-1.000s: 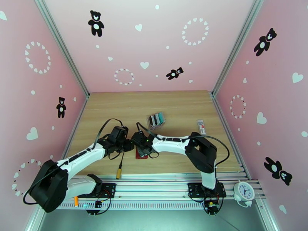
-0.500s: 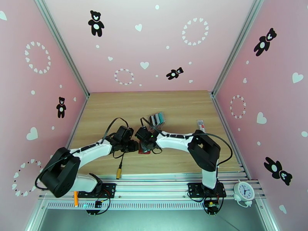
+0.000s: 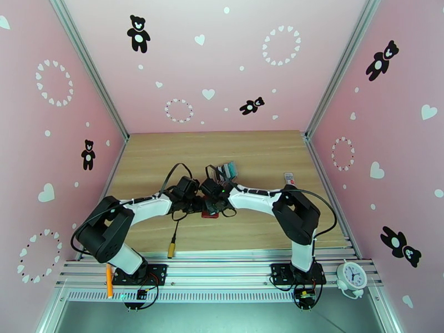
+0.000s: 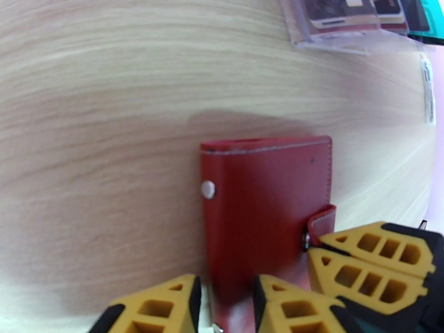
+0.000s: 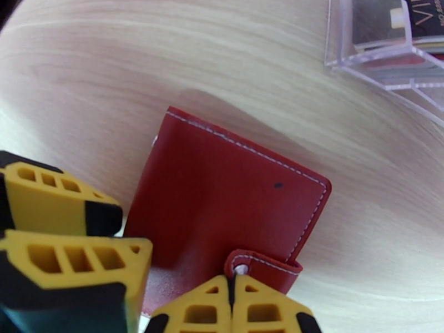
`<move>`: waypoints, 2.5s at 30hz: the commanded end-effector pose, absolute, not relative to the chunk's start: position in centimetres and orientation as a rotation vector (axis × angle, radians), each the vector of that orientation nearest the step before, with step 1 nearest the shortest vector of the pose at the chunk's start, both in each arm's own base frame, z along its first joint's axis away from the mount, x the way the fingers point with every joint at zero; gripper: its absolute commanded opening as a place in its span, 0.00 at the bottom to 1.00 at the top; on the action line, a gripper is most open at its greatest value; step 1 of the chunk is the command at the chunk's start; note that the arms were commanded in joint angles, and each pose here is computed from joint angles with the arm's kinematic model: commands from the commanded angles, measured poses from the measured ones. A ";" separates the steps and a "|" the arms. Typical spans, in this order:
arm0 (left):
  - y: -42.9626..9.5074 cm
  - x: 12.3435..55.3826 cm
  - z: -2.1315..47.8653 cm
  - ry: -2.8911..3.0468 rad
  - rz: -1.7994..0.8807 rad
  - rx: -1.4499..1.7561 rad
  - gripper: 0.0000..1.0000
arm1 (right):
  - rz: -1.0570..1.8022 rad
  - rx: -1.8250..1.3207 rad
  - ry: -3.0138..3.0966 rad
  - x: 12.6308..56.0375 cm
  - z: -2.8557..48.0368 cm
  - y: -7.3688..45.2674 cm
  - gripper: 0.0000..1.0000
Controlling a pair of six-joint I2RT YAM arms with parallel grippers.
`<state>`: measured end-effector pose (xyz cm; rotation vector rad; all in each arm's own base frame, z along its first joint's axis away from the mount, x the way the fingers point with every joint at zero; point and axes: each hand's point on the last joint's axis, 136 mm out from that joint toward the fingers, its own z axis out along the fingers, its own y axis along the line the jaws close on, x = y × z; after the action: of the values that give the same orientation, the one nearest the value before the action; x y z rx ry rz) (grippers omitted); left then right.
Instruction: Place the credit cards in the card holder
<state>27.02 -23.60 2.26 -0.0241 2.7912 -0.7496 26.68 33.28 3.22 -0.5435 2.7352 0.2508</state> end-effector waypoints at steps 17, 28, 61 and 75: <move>-24.0 26.2 -1.6 2.928 -0.522 0.046 0.32 | 0.416 -0.504 2.687 28.0 6.1 32.5 0.00; -23.9 26.1 -1.7 2.933 -0.522 0.020 0.31 | 0.497 -0.468 2.670 28.2 7.2 31.8 0.00; -26.0 28.2 5.8 2.719 -0.742 -0.032 0.32 | 0.435 -0.234 2.691 26.7 4.7 24.4 0.20; -27.2 28.1 6.9 2.682 -0.843 -0.008 0.32 | 0.329 -0.194 2.701 27.0 4.4 21.6 0.29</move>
<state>28.52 -26.46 6.08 -0.0232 2.7076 -0.7763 27.35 22.98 4.51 -0.2046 2.6913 0.3759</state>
